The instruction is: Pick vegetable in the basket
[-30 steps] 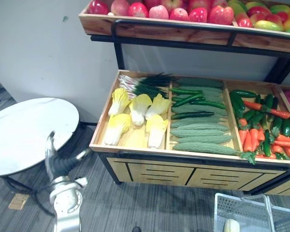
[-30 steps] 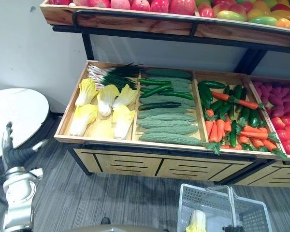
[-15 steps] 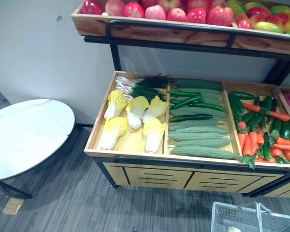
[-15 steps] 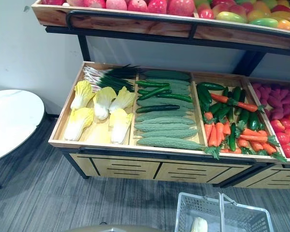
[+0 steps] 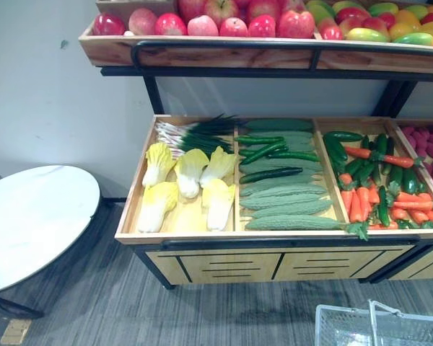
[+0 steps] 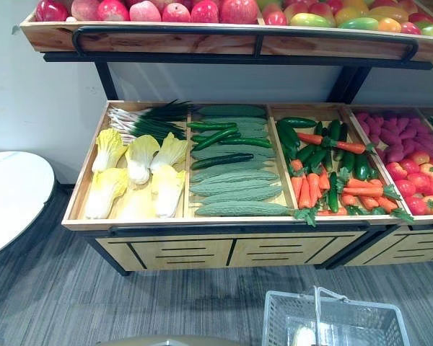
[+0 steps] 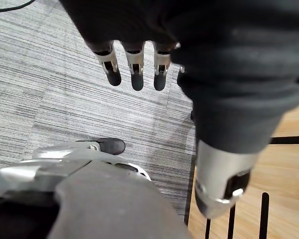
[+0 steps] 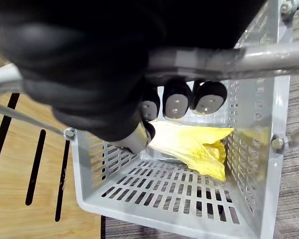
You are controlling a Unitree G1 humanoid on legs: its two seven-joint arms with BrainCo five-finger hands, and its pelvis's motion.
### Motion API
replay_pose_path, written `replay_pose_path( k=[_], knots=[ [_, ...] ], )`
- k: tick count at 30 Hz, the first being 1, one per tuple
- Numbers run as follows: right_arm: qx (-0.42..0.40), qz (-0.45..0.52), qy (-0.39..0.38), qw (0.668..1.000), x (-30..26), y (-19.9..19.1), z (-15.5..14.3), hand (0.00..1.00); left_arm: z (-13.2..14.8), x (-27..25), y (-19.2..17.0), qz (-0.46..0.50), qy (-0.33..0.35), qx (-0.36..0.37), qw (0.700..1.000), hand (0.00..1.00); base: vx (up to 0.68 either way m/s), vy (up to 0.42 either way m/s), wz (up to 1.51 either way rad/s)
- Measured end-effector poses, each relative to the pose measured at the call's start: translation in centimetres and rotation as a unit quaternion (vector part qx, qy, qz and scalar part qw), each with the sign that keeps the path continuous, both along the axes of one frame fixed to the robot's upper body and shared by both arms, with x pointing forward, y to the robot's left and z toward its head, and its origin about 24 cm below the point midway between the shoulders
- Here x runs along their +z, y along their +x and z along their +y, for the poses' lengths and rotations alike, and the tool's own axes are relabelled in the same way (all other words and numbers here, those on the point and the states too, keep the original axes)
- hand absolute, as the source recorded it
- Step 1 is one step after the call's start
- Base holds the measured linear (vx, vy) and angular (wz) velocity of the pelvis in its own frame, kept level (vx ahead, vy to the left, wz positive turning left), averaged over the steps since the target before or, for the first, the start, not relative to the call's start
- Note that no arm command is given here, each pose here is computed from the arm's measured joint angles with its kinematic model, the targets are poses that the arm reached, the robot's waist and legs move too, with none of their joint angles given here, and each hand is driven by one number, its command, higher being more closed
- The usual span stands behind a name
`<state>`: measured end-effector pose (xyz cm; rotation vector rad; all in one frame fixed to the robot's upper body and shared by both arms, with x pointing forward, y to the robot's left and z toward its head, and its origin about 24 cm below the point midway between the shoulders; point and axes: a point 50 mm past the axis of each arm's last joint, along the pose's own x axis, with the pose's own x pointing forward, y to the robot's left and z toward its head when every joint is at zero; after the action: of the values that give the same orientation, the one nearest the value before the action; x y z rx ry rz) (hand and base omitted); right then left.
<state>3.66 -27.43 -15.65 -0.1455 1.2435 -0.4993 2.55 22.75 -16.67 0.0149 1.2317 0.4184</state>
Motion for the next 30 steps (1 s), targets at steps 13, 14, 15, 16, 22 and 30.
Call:
replay_pose_path(
  k=[13, 14, 15, 16, 22, 30],
  knots=[
    [-0.017, -0.052, 0.039, 0.998, -0.5, 2.4, 3.1, 1.0, 0.6, 0.4, 2.9, -0.02, 0.022, -0.067, 0.997, 0.0, -0.04, 0.027, -0.98],
    [-0.021, -0.046, 0.038, 0.998, -0.5, 1.8, 2.9, 1.0, 0.6, 0.4, 3.0, -0.02, 0.022, -0.071, 0.997, 0.0, 0.0, 0.019, -1.31],
    [-0.031, -0.039, 0.034, 0.998, -0.5, 1.1, 2.6, 1.0, 0.6, 0.4, 2.8, -0.017, 0.021, -0.071, 0.997, 0.0, 0.05, 0.007, -1.41],
    [-0.033, -0.034, 0.034, 0.998, -0.5, 0.8, 2.5, 1.0, 0.6, 0.4, 2.7, -0.016, 0.022, -0.069, 0.997, 0.0, 0.04, -0.016, -1.44],
    [-0.026, -0.046, 0.033, 0.998, -0.3, 2.3, 2.0, 1.0, -0.4, 0.3, 4.2, -0.031, 0.009, -0.071, 0.997, 0.0, -0.03, -0.205, -1.53],
    [-0.024, -0.007, 0.05, 0.998, -0.9, -0.1, 3.2, 1.0, -1.4, 0.7, 7.1, -0.069, 0.005, -0.078, 0.995, 0.0, -0.02, -0.11, -0.66]
  ],
)
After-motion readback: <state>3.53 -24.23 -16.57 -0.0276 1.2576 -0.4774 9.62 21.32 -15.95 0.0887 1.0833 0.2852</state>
